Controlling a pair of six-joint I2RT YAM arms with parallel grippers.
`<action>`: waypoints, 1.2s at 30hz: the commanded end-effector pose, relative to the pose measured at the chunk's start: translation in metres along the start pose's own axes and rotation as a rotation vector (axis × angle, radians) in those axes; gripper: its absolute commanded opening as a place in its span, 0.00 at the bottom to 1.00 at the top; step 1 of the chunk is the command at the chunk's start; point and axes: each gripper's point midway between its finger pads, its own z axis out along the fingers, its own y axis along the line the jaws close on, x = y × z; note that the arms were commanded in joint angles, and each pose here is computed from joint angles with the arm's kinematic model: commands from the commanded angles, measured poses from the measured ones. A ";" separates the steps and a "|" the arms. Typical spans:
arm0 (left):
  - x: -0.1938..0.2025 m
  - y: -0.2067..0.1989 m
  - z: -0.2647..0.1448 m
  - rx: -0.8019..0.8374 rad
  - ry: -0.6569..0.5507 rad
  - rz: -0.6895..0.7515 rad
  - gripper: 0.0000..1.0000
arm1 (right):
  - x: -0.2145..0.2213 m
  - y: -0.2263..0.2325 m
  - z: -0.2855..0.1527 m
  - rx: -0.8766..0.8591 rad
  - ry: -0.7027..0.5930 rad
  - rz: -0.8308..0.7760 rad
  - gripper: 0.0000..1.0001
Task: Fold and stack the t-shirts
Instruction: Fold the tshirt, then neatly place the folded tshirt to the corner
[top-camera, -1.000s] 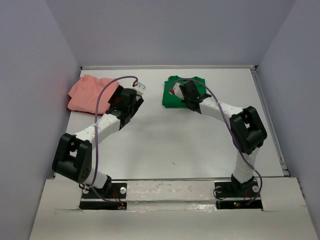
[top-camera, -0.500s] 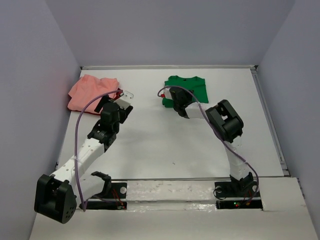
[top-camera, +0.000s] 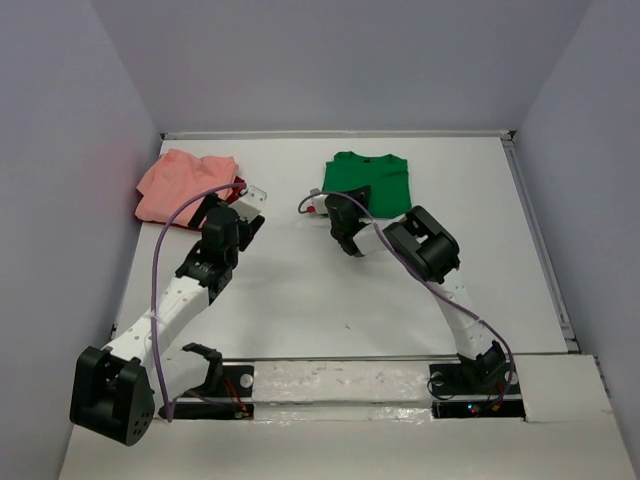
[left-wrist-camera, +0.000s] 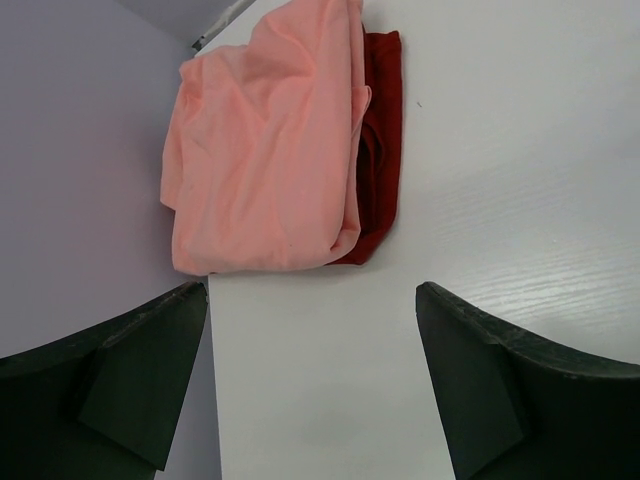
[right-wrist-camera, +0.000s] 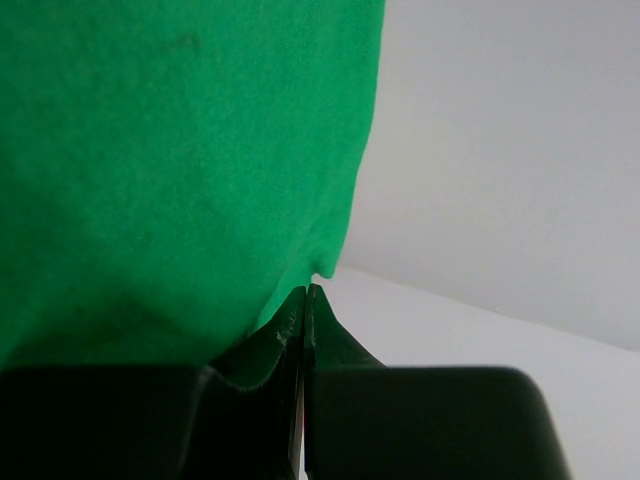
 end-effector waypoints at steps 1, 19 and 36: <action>-0.022 0.015 -0.001 -0.035 -0.051 -0.035 0.99 | -0.007 -0.023 -0.009 0.086 -0.016 0.024 0.00; -0.036 0.017 0.000 -0.026 -0.074 -0.065 0.99 | 0.092 -0.128 -0.012 0.200 0.113 0.162 0.00; -0.028 0.011 0.004 -0.016 -0.056 -0.059 0.99 | 0.132 -0.018 0.008 0.078 0.199 0.085 0.00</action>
